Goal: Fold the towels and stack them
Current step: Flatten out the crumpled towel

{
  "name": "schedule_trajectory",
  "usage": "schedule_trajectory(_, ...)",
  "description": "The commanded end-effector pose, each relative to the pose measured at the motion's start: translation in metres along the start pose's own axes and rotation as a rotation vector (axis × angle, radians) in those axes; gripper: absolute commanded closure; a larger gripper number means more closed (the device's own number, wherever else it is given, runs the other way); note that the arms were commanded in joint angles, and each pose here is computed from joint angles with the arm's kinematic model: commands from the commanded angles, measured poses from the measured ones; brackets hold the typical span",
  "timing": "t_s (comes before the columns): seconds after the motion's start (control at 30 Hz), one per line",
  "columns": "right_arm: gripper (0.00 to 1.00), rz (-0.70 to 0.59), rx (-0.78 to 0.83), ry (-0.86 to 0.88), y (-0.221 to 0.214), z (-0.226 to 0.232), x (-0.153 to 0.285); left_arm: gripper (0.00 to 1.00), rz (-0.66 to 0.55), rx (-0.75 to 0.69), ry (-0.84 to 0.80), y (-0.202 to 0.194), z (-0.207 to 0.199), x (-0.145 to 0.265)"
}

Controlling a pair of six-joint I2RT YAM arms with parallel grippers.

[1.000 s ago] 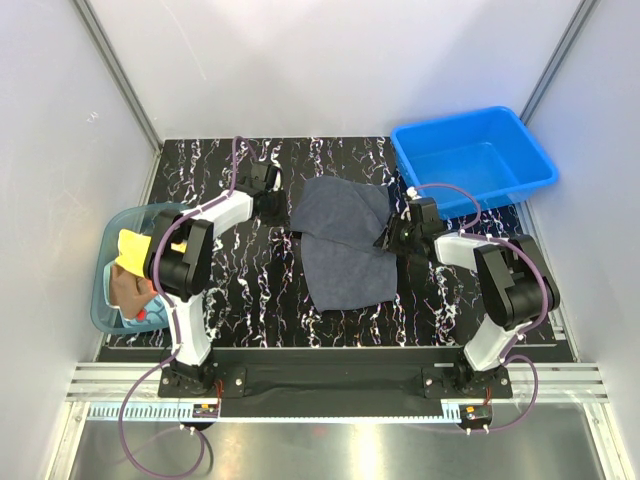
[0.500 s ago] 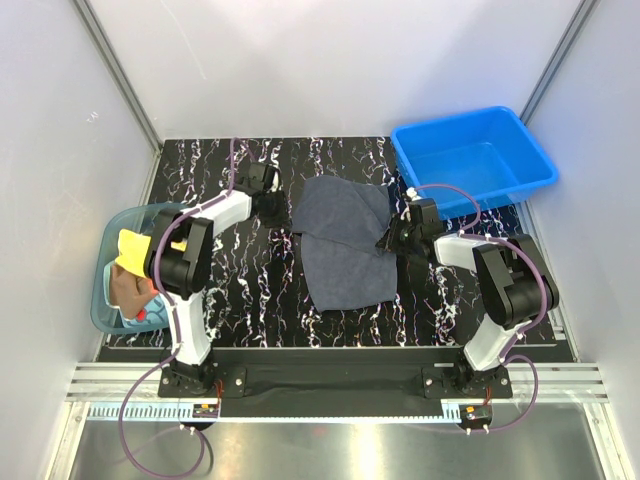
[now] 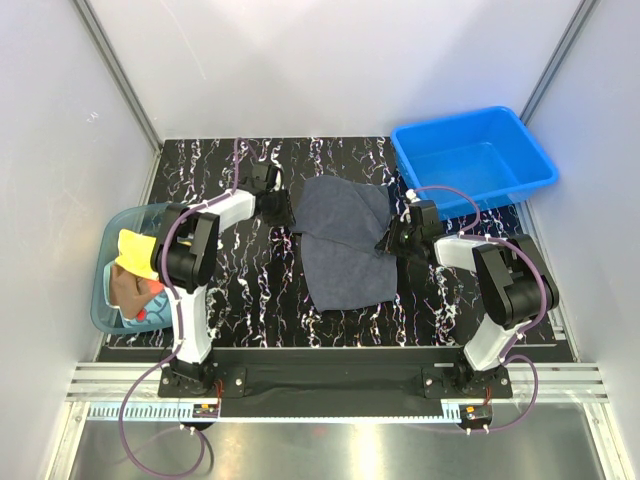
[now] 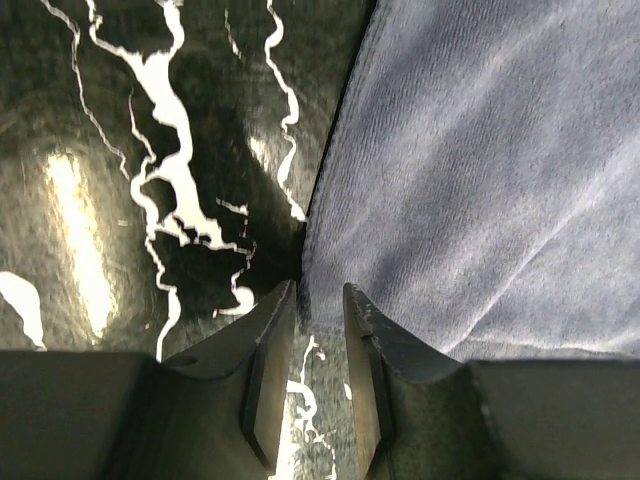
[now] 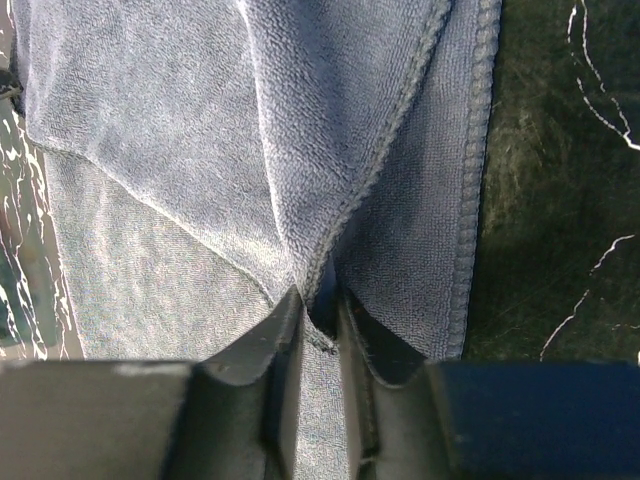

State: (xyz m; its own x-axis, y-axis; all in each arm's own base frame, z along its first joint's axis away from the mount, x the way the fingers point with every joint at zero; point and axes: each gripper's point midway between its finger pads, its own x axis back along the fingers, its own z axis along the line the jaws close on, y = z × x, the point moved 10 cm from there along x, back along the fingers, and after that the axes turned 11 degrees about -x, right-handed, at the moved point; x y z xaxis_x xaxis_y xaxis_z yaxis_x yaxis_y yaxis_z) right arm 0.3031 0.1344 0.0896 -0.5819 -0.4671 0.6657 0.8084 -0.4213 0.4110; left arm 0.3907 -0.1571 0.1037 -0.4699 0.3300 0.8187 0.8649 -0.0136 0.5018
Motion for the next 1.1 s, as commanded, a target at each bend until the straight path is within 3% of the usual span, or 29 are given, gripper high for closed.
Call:
schedule_trajectory(0.0,0.71,-0.002,0.005,0.034,0.0,0.005,0.0,0.68,0.075,-0.019,0.039,-0.016,0.006,-0.018)
schedule_trajectory(0.13,0.69,0.003,-0.002,0.034,-0.002,0.004,0.001,0.74,0.1,-0.017,0.06,-0.021,0.009,-0.021)
schedule_trajectory(0.4,0.61,0.008,-0.026,0.012,-0.005,0.002,0.004,1.0,0.113,-0.012,0.069,-0.022,0.009,-0.019)
schedule_trajectory(0.7,0.64,0.011,-0.027,-0.023,-0.007,-0.002,0.003,1.0,0.108,-0.015,0.052,-0.019,0.006,-0.015)
schedule_trajectory(0.77,0.69,0.007,-0.028,-0.034,-0.006,-0.003,0.004,1.0,0.103,-0.02,0.037,-0.017,0.004,-0.013)
schedule_trajectory(0.87,0.96,0.001,-0.027,-0.03,0.0,0.004,0.008,1.0,0.089,-0.009,-0.014,-0.011,-0.004,-0.004)
schedule_trajectory(0.9,1.0,-0.013,-0.023,-0.013,0.007,0.012,0.011,1.0,0.064,-0.008,-0.018,-0.004,-0.007,0.006)
schedule_trajectory(1.0,1.0,-0.051,-0.003,0.042,0.029,0.045,0.04,1.0,0.011,0.003,0.026,0.013,-0.013,0.038)
schedule_trajectory(1.07,1.0,-0.063,0.018,0.046,0.04,0.065,0.071,1.0,-0.072,0.004,0.034,0.031,-0.021,0.081)
